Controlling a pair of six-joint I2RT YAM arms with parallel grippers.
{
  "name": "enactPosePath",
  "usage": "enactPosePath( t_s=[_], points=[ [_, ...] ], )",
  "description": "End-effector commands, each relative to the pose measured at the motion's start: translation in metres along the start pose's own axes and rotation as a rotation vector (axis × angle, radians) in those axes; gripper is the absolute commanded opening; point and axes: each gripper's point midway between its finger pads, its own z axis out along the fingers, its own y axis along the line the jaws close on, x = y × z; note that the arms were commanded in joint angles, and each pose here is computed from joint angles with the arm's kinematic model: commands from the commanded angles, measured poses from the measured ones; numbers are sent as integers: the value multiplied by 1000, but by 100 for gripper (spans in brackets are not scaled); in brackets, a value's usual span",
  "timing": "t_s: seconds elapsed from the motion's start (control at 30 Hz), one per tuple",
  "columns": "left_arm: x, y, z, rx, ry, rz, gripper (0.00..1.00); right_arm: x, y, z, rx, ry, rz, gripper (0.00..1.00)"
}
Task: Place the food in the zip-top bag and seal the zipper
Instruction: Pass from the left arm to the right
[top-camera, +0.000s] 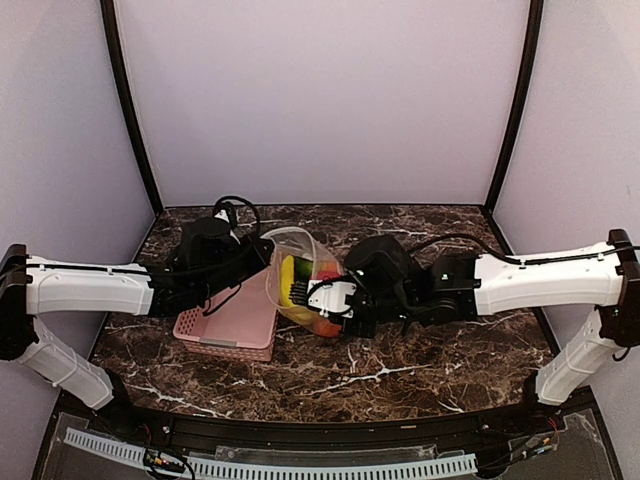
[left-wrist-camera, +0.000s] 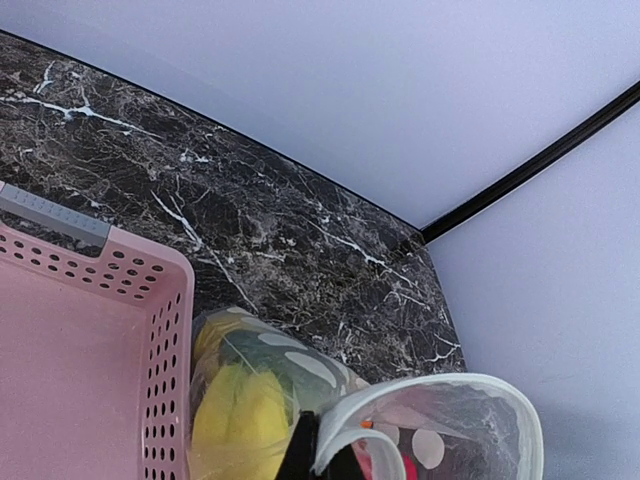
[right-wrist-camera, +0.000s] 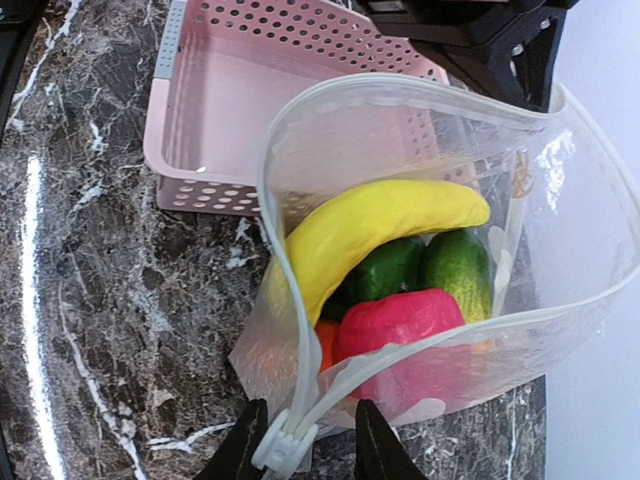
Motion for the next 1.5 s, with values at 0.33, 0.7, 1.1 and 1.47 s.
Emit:
enactPosePath(
  t_s=[0.33,0.7,1.1,1.47],
  points=[
    [-14,-11,-8,22,-27,76,1,-9,-33,-64,-123,-140,-25,0],
    [-45,-36,-55,79,-42,402,1,15,-109,-115,-73,-134,-58,0],
    [20,-82,-70,462,229,796,46,32,-85,-116,-294,-59,-78,0],
    [29,-179,-87,801,106,1027,74,38,-93,-131,-313,35,-149,0]
  ],
)
